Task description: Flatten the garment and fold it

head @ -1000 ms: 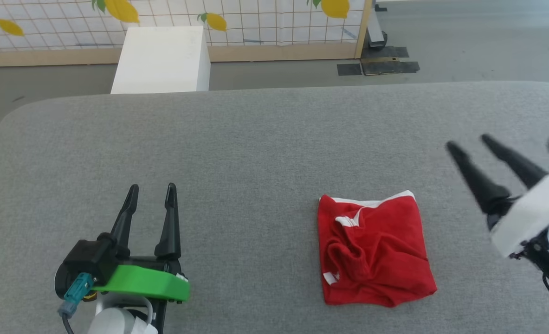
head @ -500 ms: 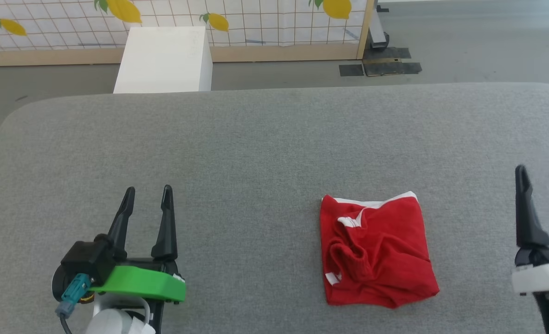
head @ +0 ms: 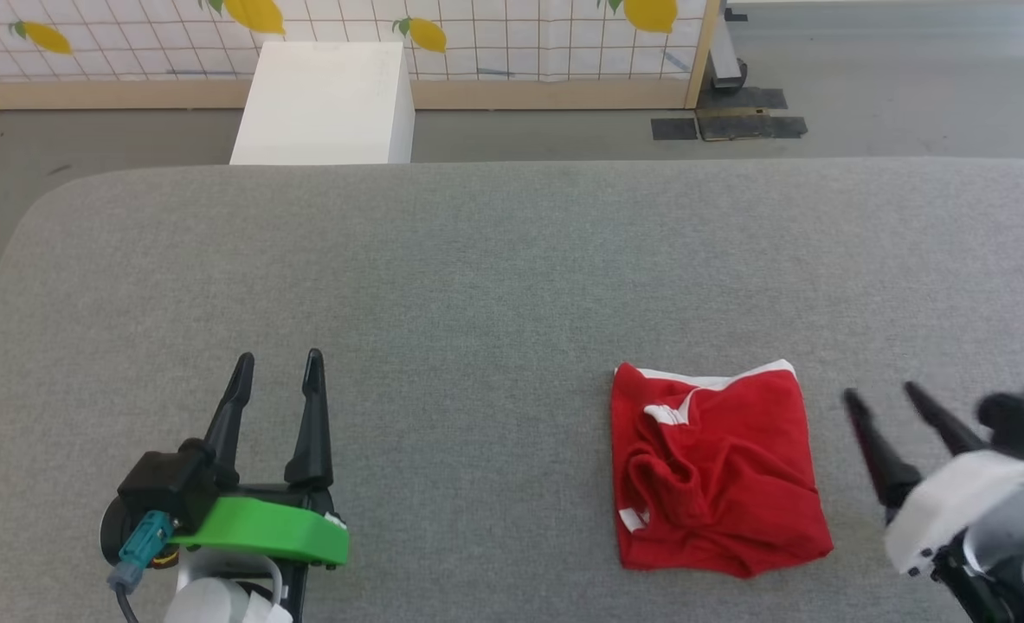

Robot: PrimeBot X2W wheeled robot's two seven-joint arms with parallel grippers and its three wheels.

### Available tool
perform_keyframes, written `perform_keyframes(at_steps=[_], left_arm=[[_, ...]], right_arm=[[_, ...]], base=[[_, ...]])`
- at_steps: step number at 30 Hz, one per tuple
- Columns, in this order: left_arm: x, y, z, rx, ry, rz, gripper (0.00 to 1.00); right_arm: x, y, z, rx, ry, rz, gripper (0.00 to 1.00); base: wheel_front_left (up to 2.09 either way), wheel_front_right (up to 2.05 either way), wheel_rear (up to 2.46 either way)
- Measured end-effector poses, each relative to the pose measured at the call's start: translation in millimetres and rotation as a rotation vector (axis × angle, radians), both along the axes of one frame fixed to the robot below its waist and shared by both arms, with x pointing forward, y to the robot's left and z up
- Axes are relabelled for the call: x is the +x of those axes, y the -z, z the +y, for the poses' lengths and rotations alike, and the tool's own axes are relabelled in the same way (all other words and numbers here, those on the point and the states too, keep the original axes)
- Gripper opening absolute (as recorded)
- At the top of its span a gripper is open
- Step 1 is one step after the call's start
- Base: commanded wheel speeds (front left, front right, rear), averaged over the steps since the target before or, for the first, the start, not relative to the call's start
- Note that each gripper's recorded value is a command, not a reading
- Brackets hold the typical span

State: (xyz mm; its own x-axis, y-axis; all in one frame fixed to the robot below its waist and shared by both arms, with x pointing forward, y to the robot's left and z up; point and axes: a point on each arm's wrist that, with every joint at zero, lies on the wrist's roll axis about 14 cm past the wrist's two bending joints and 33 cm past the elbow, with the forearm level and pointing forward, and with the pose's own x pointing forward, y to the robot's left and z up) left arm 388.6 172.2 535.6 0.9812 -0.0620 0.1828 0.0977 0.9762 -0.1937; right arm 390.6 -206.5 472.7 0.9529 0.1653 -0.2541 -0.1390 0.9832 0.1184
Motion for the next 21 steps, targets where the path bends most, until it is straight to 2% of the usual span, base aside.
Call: perform_keyframes(at_steps=[8, 15, 21], left_arm=[[-1, 7, 4, -0.001, -0.014, 0.022, 1.00], [-2, 13, 9, 0.000, -0.030, 0.040, 1.00], [-3, 18, 14, 0.001, -0.045, 0.055, 1.00]], right_arm=[[-1, 51, 25, -0.096, -0.128, 0.396, 1.00], [1, 73, 39, -0.202, -0.192, 0.570, 1.00], [-4, 92, 47, -0.247, -0.213, 0.689, 1.00]], base=[[0.00, 0.00, 0.00], [0.00, 0.00, 0.00], [0.00, 0.00, 0.00]])
